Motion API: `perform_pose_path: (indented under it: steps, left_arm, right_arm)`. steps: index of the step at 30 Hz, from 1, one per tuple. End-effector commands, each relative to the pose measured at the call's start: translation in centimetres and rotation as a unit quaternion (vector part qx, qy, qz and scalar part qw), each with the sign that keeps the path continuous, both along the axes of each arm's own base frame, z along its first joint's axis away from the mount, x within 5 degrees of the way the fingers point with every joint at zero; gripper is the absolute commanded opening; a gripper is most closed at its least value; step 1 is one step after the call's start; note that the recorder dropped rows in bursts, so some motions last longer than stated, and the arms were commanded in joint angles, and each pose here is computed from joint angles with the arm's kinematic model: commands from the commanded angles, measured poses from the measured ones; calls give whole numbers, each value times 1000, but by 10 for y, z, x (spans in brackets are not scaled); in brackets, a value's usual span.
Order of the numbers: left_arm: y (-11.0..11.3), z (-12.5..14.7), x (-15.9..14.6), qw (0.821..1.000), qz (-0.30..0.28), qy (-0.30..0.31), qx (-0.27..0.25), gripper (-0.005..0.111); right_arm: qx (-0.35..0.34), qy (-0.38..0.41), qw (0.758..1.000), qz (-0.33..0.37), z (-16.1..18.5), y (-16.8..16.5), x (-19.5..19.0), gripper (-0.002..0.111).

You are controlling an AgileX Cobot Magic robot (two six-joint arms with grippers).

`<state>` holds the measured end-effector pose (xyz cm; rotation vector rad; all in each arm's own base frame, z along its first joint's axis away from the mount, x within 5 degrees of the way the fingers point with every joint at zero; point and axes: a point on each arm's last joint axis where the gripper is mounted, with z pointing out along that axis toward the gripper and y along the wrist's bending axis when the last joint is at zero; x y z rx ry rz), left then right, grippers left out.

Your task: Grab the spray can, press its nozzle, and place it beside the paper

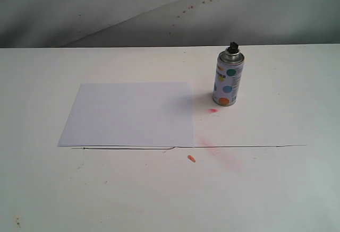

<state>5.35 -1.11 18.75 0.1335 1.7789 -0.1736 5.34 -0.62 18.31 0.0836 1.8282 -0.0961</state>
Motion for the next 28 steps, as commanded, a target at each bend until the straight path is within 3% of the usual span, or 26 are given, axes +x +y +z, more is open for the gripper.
perform_pose_path:
  steps: [1,28]
  left_arm:
    - [0,0,0,1000,2,-6,-3,0]
    - [0,0,0,1000,1,-7,3,0]
  right_arm:
    - [-9,-1,1000,1,-1,0,0,1]
    - [-9,-1,1000,1,-1,0,0,1]
